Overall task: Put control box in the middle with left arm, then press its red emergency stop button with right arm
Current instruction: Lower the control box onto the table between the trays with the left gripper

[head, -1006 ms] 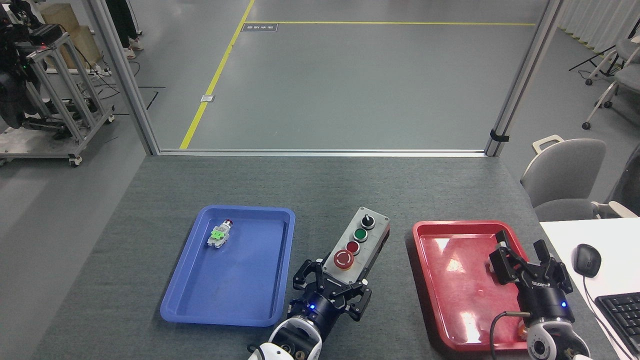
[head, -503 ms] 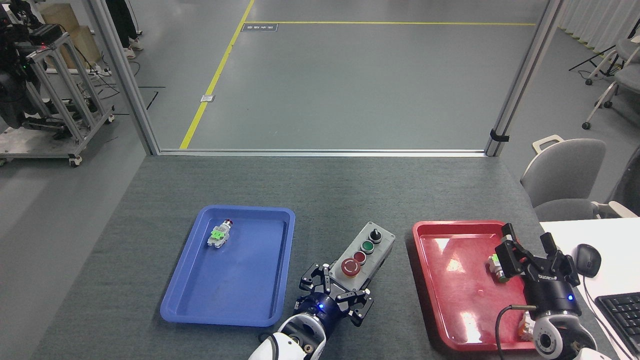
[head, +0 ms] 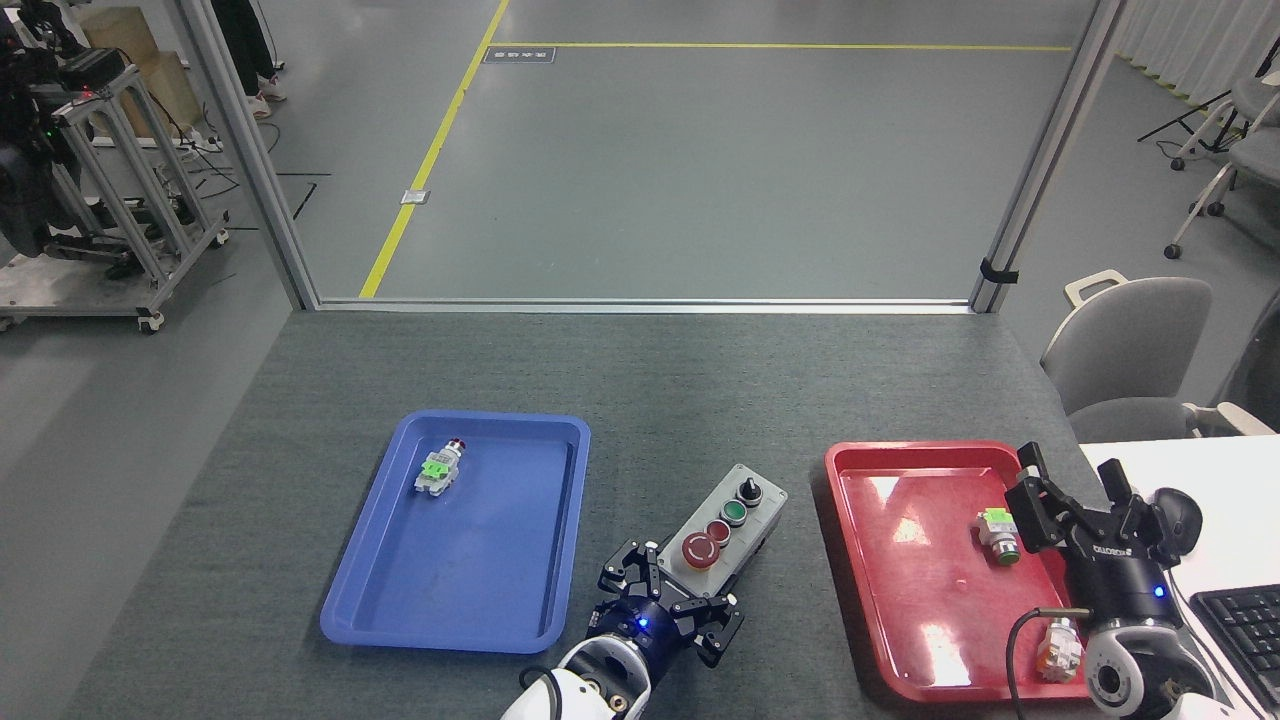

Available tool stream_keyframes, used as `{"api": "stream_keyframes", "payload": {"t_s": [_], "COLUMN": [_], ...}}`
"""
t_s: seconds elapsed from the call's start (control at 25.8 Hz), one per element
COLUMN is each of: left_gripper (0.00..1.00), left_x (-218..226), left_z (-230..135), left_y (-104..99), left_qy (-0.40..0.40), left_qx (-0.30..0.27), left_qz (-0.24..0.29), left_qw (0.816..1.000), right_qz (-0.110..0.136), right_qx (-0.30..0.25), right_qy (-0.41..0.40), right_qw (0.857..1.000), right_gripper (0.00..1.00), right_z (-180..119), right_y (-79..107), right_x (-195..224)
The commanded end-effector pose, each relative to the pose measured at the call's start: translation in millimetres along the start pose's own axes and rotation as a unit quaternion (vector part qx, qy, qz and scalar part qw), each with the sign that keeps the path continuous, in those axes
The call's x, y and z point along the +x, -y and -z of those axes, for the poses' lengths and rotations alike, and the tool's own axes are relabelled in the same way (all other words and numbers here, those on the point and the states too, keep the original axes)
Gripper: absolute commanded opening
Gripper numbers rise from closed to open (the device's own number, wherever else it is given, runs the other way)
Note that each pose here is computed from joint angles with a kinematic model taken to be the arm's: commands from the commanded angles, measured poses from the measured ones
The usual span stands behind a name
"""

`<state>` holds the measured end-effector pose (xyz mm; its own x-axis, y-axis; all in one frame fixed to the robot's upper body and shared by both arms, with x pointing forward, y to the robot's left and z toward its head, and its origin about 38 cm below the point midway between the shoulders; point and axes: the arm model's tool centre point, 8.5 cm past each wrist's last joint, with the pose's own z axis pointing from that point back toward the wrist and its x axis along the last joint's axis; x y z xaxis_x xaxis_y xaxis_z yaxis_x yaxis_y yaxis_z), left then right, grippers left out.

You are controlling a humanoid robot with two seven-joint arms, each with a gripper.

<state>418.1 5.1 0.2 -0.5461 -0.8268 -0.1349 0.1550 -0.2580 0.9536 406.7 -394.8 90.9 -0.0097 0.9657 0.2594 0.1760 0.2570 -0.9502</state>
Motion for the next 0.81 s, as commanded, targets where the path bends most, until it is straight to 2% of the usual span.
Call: {"api": "stream_keyframes", "payload": {"t_s": [0.0, 0.08, 0.15, 0.31, 0.43, 0.5, 0.62, 0.77], "left_gripper": [0.08, 0.31, 0.42, 0.46, 0.63, 0.64, 0.73, 0.74], "left_x": [-0.9, -1.2, -0.8, -1.2, -1.8, -2.8, -3.1, -3.1], "left_z": [0.0, 0.0, -0.3, -0.1, -0.2, -0.7, -0.8, -0.8], "left_y": [0.6, 1.2, 1.7, 1.6, 3.2, 5.4, 6.5, 6.4], "left_qy": [-0.001, -0.002, -0.002, -0.002, -0.004, -0.009, -0.010, -0.010], "left_qx": [-0.001, -0.002, -0.002, -0.002, -0.004, -0.007, -0.009, -0.008], "left_qz": [-0.001, -0.001, -0.001, -0.001, -0.001, -0.001, -0.001, -0.001], "left_qw": [1.000, 1.000, 1.000, 1.000, 1.000, 1.000, 1.000, 1.000], "right_qz": [-0.006, -0.007, -0.009, -0.009, -0.012, -0.012, -0.013, -0.044], "right_qx": [0.004, 0.006, 0.010, 0.013, 0.015, 0.017, 0.019, 0.026], "right_qy": [-0.001, -0.002, -0.002, -0.002, -0.003, -0.005, -0.005, 0.001], "right_qw": [1.000, 1.000, 1.000, 1.000, 1.000, 1.000, 1.000, 0.999], "right_gripper": [0.99, 0.99, 0.99, 0.99, 0.99, 0.99, 0.99, 0.99], "right_z": [-0.6, -0.9, -1.4, -1.7, -2.0, -2.6, -2.5, -0.4], "right_y": [1.3, 0.4, -2.1, -4.0, -3.6, -4.9, -5.4, -5.8], "right_x": [-3.7, -4.2, -5.0, -4.9, -6.8, -8.3, -8.0, -6.2]}}
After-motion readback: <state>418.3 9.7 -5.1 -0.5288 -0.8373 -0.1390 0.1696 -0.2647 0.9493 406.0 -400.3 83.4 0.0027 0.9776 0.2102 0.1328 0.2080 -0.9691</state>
